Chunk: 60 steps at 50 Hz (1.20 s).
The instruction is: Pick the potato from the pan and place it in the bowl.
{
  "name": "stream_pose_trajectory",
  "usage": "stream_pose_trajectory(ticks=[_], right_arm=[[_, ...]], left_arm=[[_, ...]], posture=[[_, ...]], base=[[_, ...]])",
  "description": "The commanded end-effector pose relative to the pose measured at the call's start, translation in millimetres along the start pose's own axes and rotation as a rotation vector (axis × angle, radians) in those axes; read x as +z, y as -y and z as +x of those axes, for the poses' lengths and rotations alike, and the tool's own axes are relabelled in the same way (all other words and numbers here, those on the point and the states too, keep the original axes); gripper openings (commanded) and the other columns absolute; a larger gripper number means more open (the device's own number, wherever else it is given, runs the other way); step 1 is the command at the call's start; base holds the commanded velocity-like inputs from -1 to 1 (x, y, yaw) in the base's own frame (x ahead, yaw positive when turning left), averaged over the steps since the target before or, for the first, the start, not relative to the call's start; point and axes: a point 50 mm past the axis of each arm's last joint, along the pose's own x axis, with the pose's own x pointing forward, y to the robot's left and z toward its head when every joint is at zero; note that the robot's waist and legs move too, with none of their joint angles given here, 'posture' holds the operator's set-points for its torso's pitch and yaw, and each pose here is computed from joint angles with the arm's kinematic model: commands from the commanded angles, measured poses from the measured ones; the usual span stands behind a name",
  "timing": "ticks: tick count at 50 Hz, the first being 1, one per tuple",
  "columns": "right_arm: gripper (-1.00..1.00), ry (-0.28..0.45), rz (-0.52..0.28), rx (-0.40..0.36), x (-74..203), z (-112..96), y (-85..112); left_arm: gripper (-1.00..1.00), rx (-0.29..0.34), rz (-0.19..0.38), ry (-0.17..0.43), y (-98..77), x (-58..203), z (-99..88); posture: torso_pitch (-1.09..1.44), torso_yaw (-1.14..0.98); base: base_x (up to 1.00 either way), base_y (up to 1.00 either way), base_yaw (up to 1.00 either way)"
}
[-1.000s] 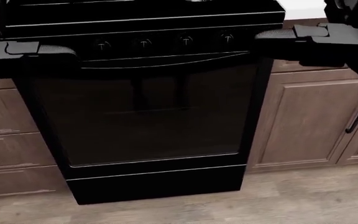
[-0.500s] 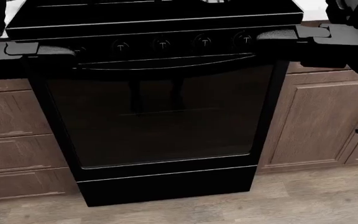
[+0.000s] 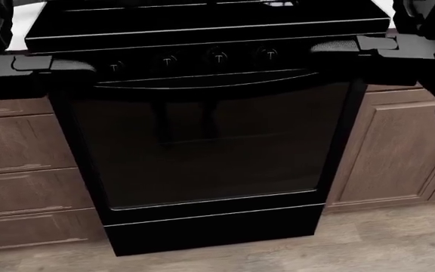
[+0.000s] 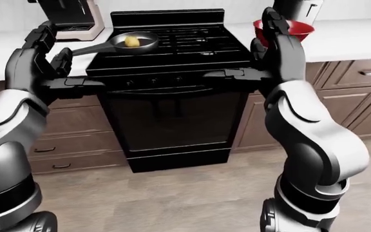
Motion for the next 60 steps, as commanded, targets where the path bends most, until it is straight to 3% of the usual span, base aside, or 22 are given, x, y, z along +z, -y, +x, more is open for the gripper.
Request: stream_pose_trajectory(ticks=[1,60], right_arm=[[1.00,0.097,0.005,0.026,17.5,-3.8,-4.4],[1.00,0.096,0.002,0.029,20.6,-4.8,-5.4]], left_arm=[[1.00,0.031,0.003,0.116,-5.7,23.8,-4.3],[1.00,0.030,0.006,0.120,-4.9,25.5,-4.5]], posture=[[0.00,0.00],[0.00,0.00]], base=[[0.11,0.18,0.00],[0.14,0.07,0.00]])
